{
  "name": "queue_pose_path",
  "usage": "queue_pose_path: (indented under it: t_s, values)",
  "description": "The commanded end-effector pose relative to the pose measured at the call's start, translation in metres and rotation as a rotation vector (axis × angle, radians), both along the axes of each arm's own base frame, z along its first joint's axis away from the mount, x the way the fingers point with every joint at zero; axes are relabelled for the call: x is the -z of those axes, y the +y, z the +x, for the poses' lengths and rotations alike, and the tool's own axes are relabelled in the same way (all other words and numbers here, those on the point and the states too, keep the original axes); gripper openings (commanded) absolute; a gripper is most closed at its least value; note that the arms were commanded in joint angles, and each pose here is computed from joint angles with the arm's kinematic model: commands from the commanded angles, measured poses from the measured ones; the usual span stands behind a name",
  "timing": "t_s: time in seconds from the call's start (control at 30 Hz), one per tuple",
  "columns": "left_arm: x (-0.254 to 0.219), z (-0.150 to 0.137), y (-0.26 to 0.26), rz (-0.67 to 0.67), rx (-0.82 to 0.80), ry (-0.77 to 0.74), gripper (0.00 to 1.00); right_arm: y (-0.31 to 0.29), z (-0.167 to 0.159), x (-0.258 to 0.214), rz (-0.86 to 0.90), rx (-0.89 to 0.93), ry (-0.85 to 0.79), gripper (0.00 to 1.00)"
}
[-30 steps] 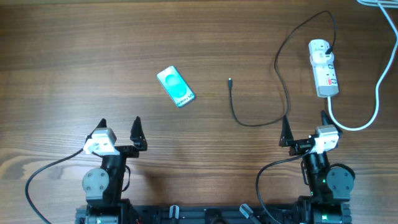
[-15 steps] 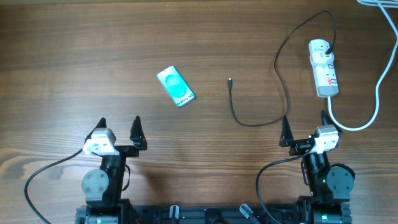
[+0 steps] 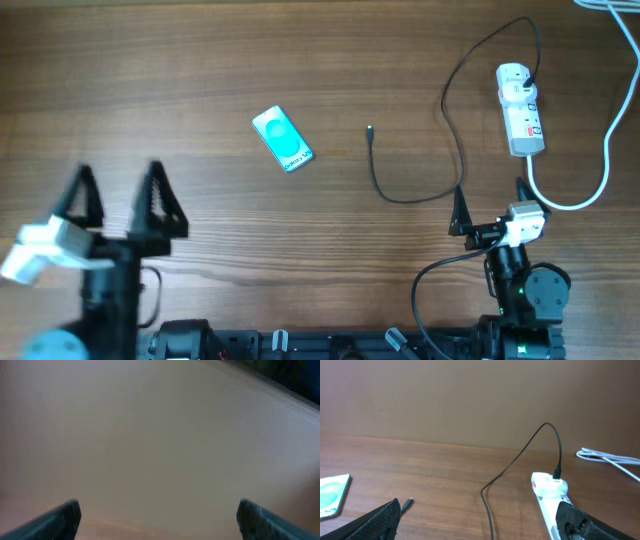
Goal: Plug charger to phone and switch on socket
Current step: 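Reach the left gripper to the blue phone and grasp it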
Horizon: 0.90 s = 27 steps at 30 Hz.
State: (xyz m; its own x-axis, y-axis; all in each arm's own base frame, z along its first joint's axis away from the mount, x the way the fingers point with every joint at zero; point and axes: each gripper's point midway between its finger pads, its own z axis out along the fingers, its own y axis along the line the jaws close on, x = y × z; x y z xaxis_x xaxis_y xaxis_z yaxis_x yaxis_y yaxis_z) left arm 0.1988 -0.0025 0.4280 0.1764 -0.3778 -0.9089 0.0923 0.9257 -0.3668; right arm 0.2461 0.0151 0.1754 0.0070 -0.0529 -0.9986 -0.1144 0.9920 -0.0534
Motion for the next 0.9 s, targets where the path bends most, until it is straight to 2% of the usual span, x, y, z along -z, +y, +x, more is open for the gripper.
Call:
queue_pose_path:
  t_s: [0.0, 0.1, 0.17, 0.2, 0.27, 0.43, 0.5, 0.6, 0.67, 0.73, 0.77, 0.87]
  values:
    - [-0.061, 0.030, -0.013, -0.021, 0.081, 0.142, 1.00, 0.000, 0.000, -0.002, 0.001, 0.001, -0.010, 1.00]
    - [-0.086, 0.071, -0.015, -0.026, 0.099, 0.351, 1.00, 0.000, 0.000, -0.002, 0.000, 0.001, -0.010, 1.00]
    - [-0.083, 0.096, -0.015, -0.036, 0.098, 0.484, 1.00, 0.000, 0.000, -0.002, 0.000, 0.001, -0.010, 1.00]
    - [-0.067, 0.121, -0.016, -0.046, 0.103, 0.618, 1.00, 0.000, 0.000, -0.002, 0.001, 0.001, -0.010, 1.00]
    - [-0.042, 0.140, -0.021, -0.048, 0.117, 0.760, 1.00, 0.000, 0.000, -0.002, 0.001, 0.001, -0.010, 1.00]
    - [0.080, 0.191, -0.042, 0.006, 0.109, 1.213, 1.00, 0.000, 0.000, -0.002, 0.000, 0.001, -0.010, 1.00]
    - [0.121, 0.216, -0.051, 0.019, 0.120, 1.310, 1.00, 0.000, 0.000, -0.002, 0.001, 0.001, -0.010, 1.00]
    - [0.161, 0.248, -0.058, 0.016, 0.126, 1.363, 1.00, 0.000, 0.000, -0.002, 0.000, 0.001, -0.010, 1.00]
    - [0.187, 0.260, -0.064, 0.002, 0.150, 1.410, 1.00, 0.000, 0.000, -0.002, 0.001, 0.001, -0.010, 1.00]
    - [0.217, 0.263, -0.068, -0.077, 0.098, 1.499, 0.90, 0.000, 0.000, -0.002, 0.000, 0.001, -0.010, 1.00]
    - [0.238, 0.261, -0.074, -0.115, 0.067, 1.566, 0.90, 0.000, 0.000, -0.002, 0.000, 0.001, -0.010, 1.00]
    - [0.277, 0.255, -0.090, -0.103, 0.059, 1.678, 0.88, 0.000, 0.000, -0.002, 0.001, 0.001, -0.010, 1.00]
